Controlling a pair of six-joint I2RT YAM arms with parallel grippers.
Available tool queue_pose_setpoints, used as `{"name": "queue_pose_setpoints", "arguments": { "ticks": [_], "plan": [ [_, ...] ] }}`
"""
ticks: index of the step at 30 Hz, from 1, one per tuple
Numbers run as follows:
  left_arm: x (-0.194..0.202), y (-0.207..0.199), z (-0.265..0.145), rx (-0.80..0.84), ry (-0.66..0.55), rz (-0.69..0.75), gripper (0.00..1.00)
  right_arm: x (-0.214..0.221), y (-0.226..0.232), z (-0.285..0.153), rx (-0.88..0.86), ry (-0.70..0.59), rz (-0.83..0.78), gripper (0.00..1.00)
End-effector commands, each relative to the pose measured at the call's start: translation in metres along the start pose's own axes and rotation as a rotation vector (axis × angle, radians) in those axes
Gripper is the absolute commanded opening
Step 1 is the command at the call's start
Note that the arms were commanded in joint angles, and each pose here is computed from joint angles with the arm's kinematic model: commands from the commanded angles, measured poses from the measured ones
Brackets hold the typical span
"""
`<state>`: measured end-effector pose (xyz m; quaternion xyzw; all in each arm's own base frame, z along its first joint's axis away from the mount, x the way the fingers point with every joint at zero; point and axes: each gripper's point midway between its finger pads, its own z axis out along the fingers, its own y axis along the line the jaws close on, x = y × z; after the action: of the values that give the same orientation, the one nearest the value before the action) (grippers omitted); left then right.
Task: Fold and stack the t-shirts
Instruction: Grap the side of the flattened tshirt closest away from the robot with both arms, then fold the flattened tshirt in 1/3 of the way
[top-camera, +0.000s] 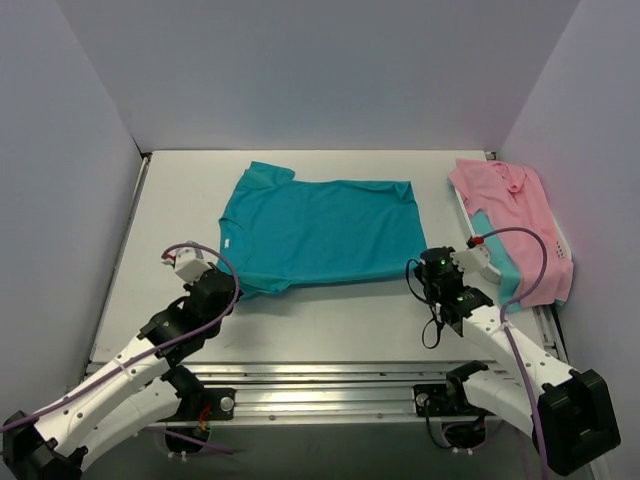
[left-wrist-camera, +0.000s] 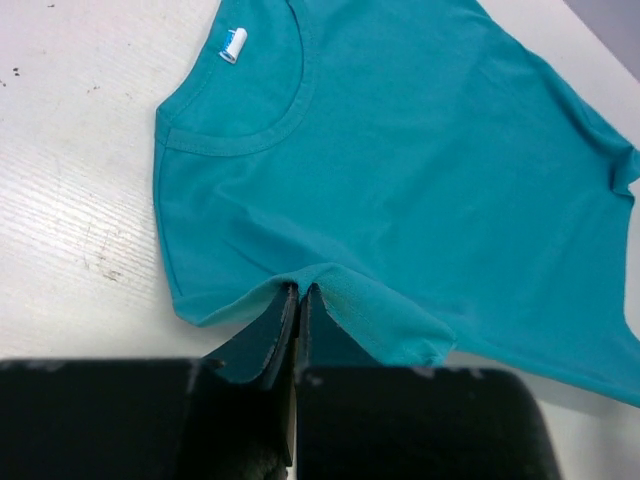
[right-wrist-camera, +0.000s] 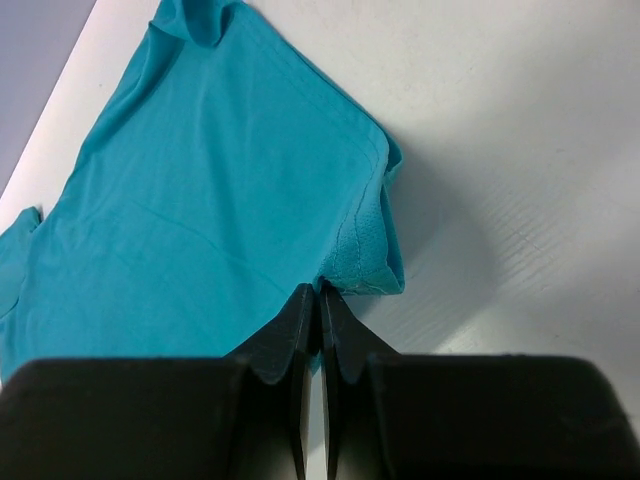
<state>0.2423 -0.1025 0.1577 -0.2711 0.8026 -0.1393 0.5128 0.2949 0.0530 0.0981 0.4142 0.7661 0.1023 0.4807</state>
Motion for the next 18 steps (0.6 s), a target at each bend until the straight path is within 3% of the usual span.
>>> {"name": "queue_pose_setpoints", "arguments": {
  "ticks": [1,10,18],
  "plan": [
    [-0.029,-0.029,0.004,0.026,-0.068,0.006,0.02,-0.018,0.011,0.001,0.029,-0.052,-0.028,0.0],
    [-0.047,-0.084,0.045,0.086,-0.06,0.071,0.02,-0.015,0.032,0.026,0.053,-0.058,-0.034,0.0],
    [-0.065,-0.084,0.105,0.068,-0.027,0.077,0.02,-0.013,0.042,0.056,0.092,-0.075,-0.038,0.0]
  ]
}}
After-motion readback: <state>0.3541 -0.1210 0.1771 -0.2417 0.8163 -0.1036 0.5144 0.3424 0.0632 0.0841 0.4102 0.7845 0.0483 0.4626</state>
